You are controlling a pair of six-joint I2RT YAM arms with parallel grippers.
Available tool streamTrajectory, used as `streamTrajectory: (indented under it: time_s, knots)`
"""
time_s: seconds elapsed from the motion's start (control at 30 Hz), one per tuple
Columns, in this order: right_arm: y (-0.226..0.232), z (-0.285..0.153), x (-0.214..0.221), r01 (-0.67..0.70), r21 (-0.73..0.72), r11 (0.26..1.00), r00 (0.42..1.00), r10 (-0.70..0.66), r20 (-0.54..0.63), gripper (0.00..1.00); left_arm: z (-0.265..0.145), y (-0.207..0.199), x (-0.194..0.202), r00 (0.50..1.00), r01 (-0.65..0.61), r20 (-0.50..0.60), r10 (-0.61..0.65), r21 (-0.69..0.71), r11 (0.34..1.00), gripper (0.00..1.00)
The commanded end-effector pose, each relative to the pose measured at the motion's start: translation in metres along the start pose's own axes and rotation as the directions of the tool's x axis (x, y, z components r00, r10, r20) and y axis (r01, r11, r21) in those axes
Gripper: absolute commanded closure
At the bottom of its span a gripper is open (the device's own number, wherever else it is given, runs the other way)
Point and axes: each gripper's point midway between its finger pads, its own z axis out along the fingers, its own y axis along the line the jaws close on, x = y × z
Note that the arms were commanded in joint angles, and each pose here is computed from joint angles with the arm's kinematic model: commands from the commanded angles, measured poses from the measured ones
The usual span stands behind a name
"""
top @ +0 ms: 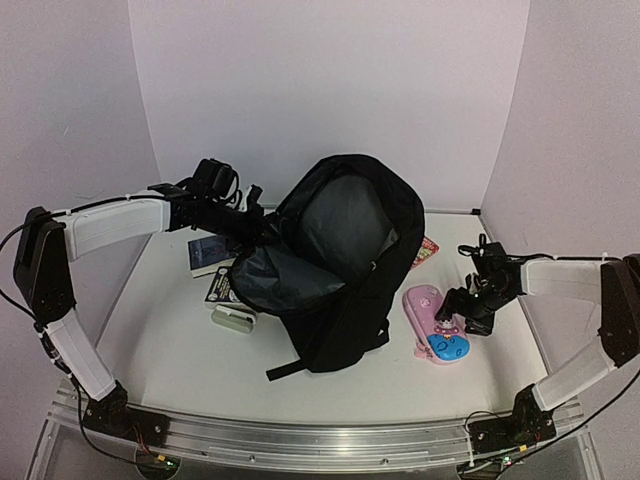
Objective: Pack the student bag
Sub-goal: Pick up the stationery from the center of the board.
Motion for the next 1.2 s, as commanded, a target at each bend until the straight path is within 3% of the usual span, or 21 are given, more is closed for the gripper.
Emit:
streamTrajectory:
  time_s: [0.0,0.17,0.43,0.53,0.63,0.77,0.97,1.07,1.17]
  knots:
    - [0.011,0.013,0.01,0.034,-0.078,0.996,0.998,-0.038,-0.057,0.21,-0.02,-0.026,-0.008,0.997,-0.06,0.046,0.057,0.078,0.995,1.0]
    - [0.034,0.007,0.034,0.072,-0.176,0.982,0.99,-0.091,-0.104,0.26,-0.018,-0.024,-0.008,0.997,-0.058,0.046,0.055,0.072,0.996,1.0]
    - [0.035,0.017,0.032,0.071,-0.176,0.982,0.99,-0.09,-0.105,0.25,-0.016,-0.024,-0.008,0.998,-0.055,0.037,0.052,0.073,0.996,1.0]
    - [0.037,0.025,0.034,0.081,-0.19,0.978,0.987,-0.105,-0.12,0.18,-0.016,-0.023,-0.008,0.998,-0.054,0.038,0.052,0.071,0.996,1.0]
    - [0.038,0.033,0.039,0.079,-0.212,0.974,0.983,-0.111,-0.144,0.2,-0.017,-0.023,-0.008,0.998,-0.054,0.039,0.051,0.069,0.996,1.0]
    - [0.047,0.033,0.041,0.074,-0.269,0.96,0.982,-0.117,-0.146,0.4,-0.017,-0.023,-0.009,0.998,-0.054,0.041,0.051,0.063,0.997,1.0]
    - [0.052,0.016,0.024,0.053,-0.266,0.963,0.996,-0.071,-0.062,0.89,-0.017,-0.022,-0.007,0.998,-0.05,0.036,0.048,0.06,0.997,1.0]
    - [0.056,-0.005,0.009,0.032,-0.271,0.962,0.999,-0.027,0.024,0.99,-0.016,-0.019,-0.004,0.998,-0.055,0.027,0.054,0.057,0.997,1.0]
    - [0.054,-0.034,-0.006,0.007,-0.245,0.969,0.992,0.025,0.126,1.0,-0.017,-0.02,-0.001,0.998,-0.069,0.017,0.068,0.064,0.996,1.0]
